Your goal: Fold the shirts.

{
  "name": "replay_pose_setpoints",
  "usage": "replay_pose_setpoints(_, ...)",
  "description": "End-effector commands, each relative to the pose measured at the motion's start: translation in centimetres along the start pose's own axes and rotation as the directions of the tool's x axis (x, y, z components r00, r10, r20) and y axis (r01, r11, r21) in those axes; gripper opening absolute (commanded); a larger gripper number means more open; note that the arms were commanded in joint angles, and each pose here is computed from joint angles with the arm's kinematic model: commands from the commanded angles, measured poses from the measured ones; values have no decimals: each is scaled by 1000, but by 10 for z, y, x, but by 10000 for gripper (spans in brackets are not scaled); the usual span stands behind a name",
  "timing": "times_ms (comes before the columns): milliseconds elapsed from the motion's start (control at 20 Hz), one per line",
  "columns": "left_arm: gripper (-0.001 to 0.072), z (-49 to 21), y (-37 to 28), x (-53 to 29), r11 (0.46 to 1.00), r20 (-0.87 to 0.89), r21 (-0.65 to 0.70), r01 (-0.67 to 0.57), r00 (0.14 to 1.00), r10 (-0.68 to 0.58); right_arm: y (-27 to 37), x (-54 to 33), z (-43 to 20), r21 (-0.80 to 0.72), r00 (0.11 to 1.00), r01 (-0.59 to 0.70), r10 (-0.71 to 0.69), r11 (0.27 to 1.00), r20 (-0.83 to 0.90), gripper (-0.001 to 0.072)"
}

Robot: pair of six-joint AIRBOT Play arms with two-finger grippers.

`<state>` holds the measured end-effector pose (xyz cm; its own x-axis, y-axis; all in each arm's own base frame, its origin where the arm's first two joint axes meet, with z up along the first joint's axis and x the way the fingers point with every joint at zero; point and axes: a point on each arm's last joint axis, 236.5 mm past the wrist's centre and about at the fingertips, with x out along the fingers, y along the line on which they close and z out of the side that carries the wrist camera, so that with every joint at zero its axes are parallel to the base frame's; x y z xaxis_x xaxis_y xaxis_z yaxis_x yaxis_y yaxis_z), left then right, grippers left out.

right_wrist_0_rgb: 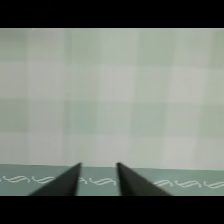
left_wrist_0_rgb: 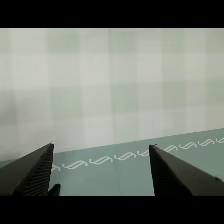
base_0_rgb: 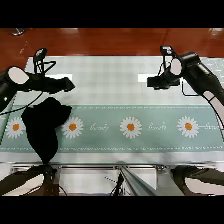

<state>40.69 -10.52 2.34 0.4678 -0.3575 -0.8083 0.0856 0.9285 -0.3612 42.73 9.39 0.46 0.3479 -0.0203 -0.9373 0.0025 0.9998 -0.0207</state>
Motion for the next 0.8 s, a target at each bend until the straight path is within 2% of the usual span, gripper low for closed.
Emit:
replay_pose_setpoints(0,703,3,19,-13,997,-27,40,-61,998,62,-34,-4,-20,-119,986,133,-143,984,-85,626)
replay_pose_setpoints(100,702,-6,53,-37,987,-113,57,-151,981,157,-61,-19,-42,-199,954,216,-250,956,-168,625)
replay_pose_setpoints(150,701,-13,74,-54,978,-145,37,-206,967,209,-65,-27,-47,-203,952,224,-258,953,-162,625)
replay_pose_setpoints(300,700,-28,131,-105,930,-96,-152,-334,942,322,-66,-43,-67,-134,973,195,-208,972,-96,625)
replay_pose_setpoints(350,701,-38,146,-119,909,-68,-216,-356,934,350,-62,-45,-83,-102,980,160,-170,982,-99,624)
replay_pose_setpoints(450,701,-74,162,-123,872,-85,-315,-374,926,367,-26,-43,-120,-27,994,-23,20,999,-108,624)
replay_pose_setpoints(550,701,-110,166,-97,873,-157,-314,-373,927,340,15,-39,-135,55,975,-216,219,975,-48,624)
replay_pose_setpoints(750,701,-130,177,-58,880,-219,-296,-371,923,316,28,-32,-152,93,957,-276,283,957,-69,624)
